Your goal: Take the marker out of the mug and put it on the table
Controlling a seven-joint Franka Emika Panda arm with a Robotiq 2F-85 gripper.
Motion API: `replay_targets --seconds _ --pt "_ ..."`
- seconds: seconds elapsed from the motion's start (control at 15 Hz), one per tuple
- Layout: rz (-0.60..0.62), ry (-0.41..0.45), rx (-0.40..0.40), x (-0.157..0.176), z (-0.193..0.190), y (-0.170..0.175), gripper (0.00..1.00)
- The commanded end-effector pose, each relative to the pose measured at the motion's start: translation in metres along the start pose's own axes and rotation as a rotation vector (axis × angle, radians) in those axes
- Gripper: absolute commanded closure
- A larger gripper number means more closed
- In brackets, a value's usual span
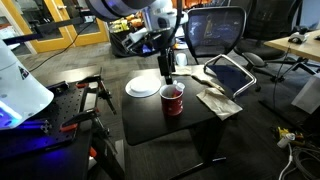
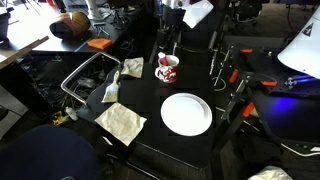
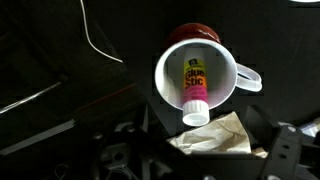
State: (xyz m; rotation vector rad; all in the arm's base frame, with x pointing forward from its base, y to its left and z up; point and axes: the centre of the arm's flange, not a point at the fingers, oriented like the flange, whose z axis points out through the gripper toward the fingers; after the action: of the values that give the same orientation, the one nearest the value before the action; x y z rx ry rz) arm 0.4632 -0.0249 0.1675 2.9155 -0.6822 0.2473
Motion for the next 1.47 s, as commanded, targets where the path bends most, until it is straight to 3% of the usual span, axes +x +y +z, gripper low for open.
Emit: replay_targets --seconds 0.0,1.13,1.2,1.27,1.4 --pt "-0.013 0.010 0.058 0.009 0.020 -0.006 0.00" --pt "0.027 -0.022 0.040 0.014 0.051 -0.002 0.02" --pt "0.031 -0.021 0.039 0.015 0.052 -0.001 0.27" --pt "0.033 -0.019 0.037 0.015 0.053 -0.001 0.27" --pt "0.039 -0.014 0.036 0.016 0.054 0.000 0.41"
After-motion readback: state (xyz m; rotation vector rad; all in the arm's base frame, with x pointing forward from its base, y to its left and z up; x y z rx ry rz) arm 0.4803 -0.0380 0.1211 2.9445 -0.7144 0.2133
